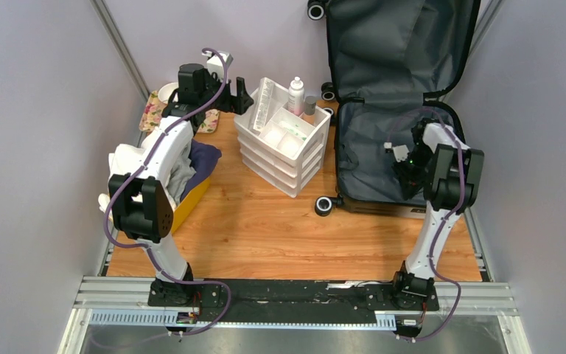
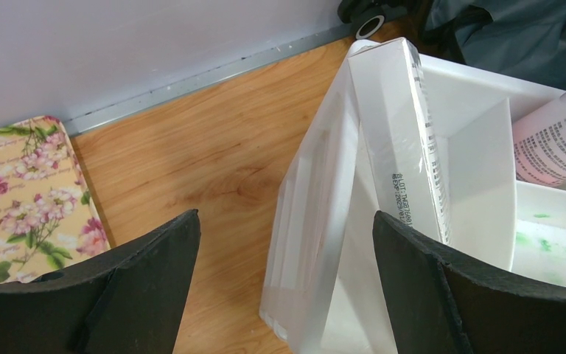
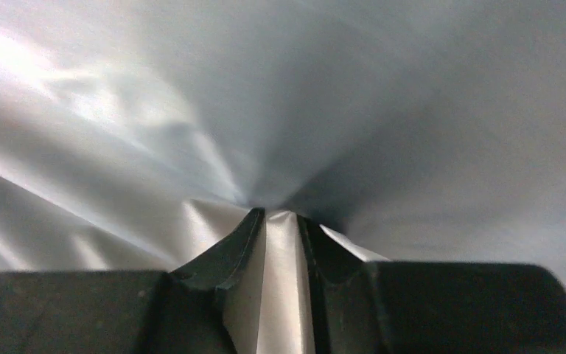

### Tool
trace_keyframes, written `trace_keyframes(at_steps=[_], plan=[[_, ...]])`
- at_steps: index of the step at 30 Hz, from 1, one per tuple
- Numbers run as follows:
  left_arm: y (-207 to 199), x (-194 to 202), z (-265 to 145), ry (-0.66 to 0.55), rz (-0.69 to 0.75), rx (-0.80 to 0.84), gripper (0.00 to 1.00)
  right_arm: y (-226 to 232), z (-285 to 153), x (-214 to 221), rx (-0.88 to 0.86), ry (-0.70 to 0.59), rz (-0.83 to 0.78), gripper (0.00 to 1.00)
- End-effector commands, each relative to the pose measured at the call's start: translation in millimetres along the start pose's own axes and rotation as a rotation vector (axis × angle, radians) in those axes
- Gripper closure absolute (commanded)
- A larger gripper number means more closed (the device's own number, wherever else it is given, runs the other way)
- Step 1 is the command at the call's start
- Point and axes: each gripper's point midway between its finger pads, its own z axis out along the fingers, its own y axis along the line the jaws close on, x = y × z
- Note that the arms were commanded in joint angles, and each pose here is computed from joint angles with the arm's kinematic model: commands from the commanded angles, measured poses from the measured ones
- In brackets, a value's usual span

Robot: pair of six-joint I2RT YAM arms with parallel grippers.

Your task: Open, take out, and arrange the luggage

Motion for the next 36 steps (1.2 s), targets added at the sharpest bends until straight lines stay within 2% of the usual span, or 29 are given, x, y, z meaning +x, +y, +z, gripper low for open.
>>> trace_keyframes(at_steps=[1,10,15,17,21,24,26,30,31,35,36], plan=[[-5,-32,-19,-0.081,0.062,0.005,0.06,69,9,-47,-0.224,-0.075,-0.050,0.75],[0,-27,-29,-0.071,0.056,-0.016,0.06,179,-3,-113,-0.487,-0.181,-0.205,0.67],[1,-21,-30,-0.064,0.033,-0.020,0.06,186,-14,-141,-0.511,-0.260,-0.147,0.63],[2,-21,-31,-0.068,0.024,-0.021,0.05,172,-11,-140,-0.480,-0.257,-0.112,0.62],[2,-21,-29,-0.068,0.005,-0.022,0.05,118,-10,-117,-0.370,-0.236,0.015,0.62],[1,-21,-28,-0.057,-0.018,-0.018,0.06,57,-12,-72,-0.244,-0.206,0.082,0.62],[3,-19,-27,-0.032,-0.033,-0.024,0.05,33,-21,-50,-0.178,-0.205,0.102,0.62],[8,-15,-29,0.031,-0.051,-0.058,0.05,-12,-65,-31,-0.119,-0.322,0.201,0.60],[9,-6,-29,0.075,-0.065,-0.064,0.06,-14,-76,-35,-0.126,-0.365,0.202,0.58],[24,-10,-51,0.087,-0.087,-0.102,0.05,-22,-142,-63,-0.073,-0.583,0.163,0.53],[29,-9,-57,0.086,-0.070,-0.113,0.06,-25,-169,-75,-0.036,-0.672,0.161,0.49]])
